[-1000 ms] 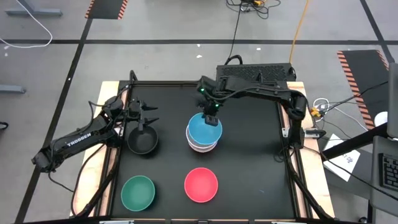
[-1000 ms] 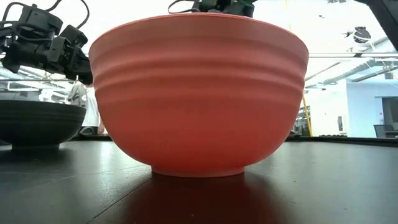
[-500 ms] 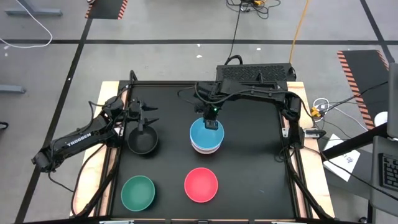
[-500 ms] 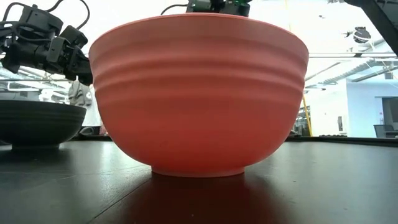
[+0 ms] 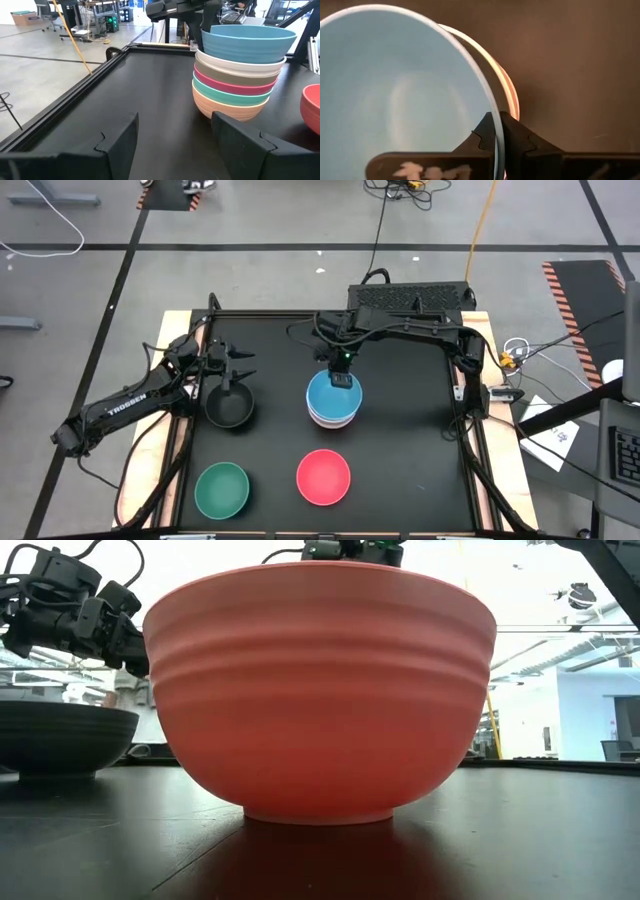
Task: Nest bowls inside each other
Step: Stack the blue bowl on top of the white bowl
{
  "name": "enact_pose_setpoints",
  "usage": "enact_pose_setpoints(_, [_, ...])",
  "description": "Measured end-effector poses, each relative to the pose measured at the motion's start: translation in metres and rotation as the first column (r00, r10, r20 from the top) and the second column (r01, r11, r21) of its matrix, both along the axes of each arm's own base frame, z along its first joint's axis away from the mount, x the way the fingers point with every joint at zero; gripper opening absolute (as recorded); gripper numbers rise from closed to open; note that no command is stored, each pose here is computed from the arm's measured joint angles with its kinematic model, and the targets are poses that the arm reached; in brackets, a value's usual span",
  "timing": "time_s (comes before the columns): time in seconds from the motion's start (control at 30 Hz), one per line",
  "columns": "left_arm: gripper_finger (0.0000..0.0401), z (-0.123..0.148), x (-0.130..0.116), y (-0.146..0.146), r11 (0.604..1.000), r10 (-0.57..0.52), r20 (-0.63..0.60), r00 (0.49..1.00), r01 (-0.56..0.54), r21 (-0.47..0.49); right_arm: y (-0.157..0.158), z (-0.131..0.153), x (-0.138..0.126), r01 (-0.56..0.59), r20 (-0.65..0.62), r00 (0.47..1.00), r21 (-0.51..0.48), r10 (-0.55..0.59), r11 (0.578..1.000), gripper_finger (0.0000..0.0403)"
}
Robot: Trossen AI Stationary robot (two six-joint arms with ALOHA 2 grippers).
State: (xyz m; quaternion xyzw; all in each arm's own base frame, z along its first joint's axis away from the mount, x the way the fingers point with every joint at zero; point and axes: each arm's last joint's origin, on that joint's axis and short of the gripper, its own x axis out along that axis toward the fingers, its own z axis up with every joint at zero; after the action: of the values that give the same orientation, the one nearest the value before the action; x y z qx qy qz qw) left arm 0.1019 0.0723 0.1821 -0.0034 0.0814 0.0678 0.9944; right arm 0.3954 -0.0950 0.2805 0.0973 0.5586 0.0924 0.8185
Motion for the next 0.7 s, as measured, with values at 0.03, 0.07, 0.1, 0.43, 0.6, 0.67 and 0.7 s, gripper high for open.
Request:
enact_pose_setpoints(0.03, [0.0255,0.000,0.000,0.000,1.000,0.000,0.000,1.000,0.000,0.000,0.000,0.000,0.000,-0.001,0.001,1.000,0.001,0.001,1.000,0.0002])
enact_pose_setpoints(0.07, [0.0255,0.000,0.000,0.000,1.000,0.000,0.000,1.000,0.000,0.000,0.001,0.000,0.001,-0.002,0.005,1.000,0.000,0.002,1.000,0.0002])
enact_pose_setpoints(0.1, [0.0255,0.000,0.000,0.000,1.000,0.000,0.000,1.000,0.000,0.000,0.001,0.000,0.001,-0.004,0.009,1.000,-0.002,0.004,1.000,0.0002])
enact_pose_setpoints(0.43, [0.0255,-0.001,0.000,0.000,1.000,-0.002,-0.012,1.000,0.002,-0.006,0.011,0.002,0.007,-0.049,0.053,0.997,-0.025,0.051,0.998,0.0083])
enact_pose_setpoints(0.6, [0.0255,-0.001,0.000,0.000,1.000,-0.003,-0.012,1.000,0.003,0.000,0.008,0.002,0.006,0.004,0.043,0.999,-0.001,-0.004,1.000,0.0151])
enact_pose_setpoints(0.67, [0.0255,-0.001,0.000,0.000,1.000,-0.003,-0.012,1.000,0.003,0.001,0.006,0.005,0.006,0.022,0.039,0.999,-0.001,-0.022,1.000,0.0172])
enact_pose_setpoints(0.7, [0.0255,-0.001,0.000,0.000,1.000,-0.003,-0.012,1.000,0.003,0.001,0.005,0.007,0.006,0.029,0.042,0.999,-0.005,-0.028,1.000,0.0180])
